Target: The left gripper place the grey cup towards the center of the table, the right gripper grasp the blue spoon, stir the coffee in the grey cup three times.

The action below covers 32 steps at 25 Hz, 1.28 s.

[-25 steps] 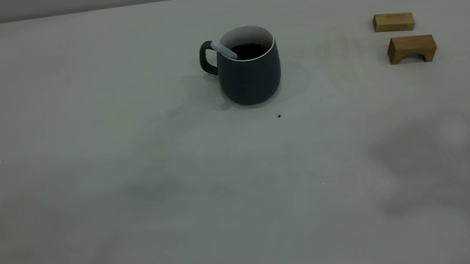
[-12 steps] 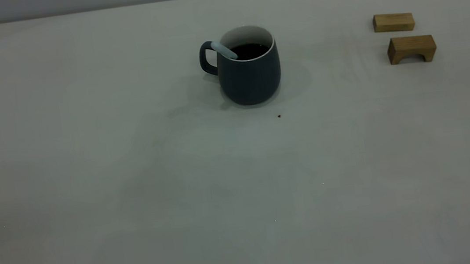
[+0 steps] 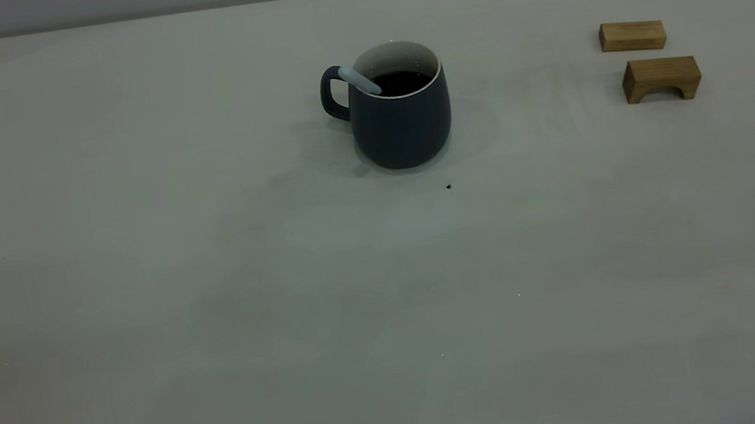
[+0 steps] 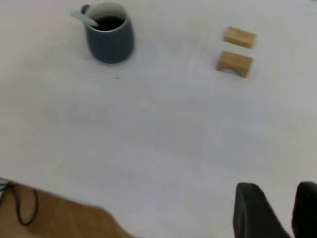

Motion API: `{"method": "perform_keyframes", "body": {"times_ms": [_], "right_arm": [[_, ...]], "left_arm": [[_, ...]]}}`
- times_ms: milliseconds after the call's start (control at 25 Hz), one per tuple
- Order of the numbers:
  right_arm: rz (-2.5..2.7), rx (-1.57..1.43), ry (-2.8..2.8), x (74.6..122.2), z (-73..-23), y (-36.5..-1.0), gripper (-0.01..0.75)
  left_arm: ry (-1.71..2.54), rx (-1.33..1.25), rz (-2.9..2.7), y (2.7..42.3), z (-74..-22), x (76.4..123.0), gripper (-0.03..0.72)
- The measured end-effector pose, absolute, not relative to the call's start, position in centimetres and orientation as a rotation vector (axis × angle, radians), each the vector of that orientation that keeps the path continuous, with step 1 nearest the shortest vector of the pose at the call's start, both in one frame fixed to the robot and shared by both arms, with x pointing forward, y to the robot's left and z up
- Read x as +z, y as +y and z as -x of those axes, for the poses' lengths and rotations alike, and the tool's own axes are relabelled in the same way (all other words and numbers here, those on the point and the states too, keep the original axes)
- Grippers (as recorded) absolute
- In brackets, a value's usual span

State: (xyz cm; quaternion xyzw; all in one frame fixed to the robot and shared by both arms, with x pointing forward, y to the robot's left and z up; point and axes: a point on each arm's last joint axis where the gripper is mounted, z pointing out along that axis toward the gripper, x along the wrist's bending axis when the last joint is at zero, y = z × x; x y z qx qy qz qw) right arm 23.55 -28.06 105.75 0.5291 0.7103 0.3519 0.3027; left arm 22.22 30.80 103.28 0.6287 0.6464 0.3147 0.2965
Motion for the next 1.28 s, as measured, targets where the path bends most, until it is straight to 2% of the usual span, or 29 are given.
{"method": "perform_keyframes", "body": {"times_ms": [440, 1280], "right_arm": [[-1.504, 0.867, 1.753, 104.0, -23.5, -29.1, 0.238], [-1.527, 0.853, 1.727, 103.8, -23.6, -29.3, 0.238]], "left_arm": [[1.719, 0.837, -1.672, 30.8, -22.2, 103.3, 0.239], [1.719, 0.837, -1.672, 30.8, -22.2, 103.3, 0.239]]}}
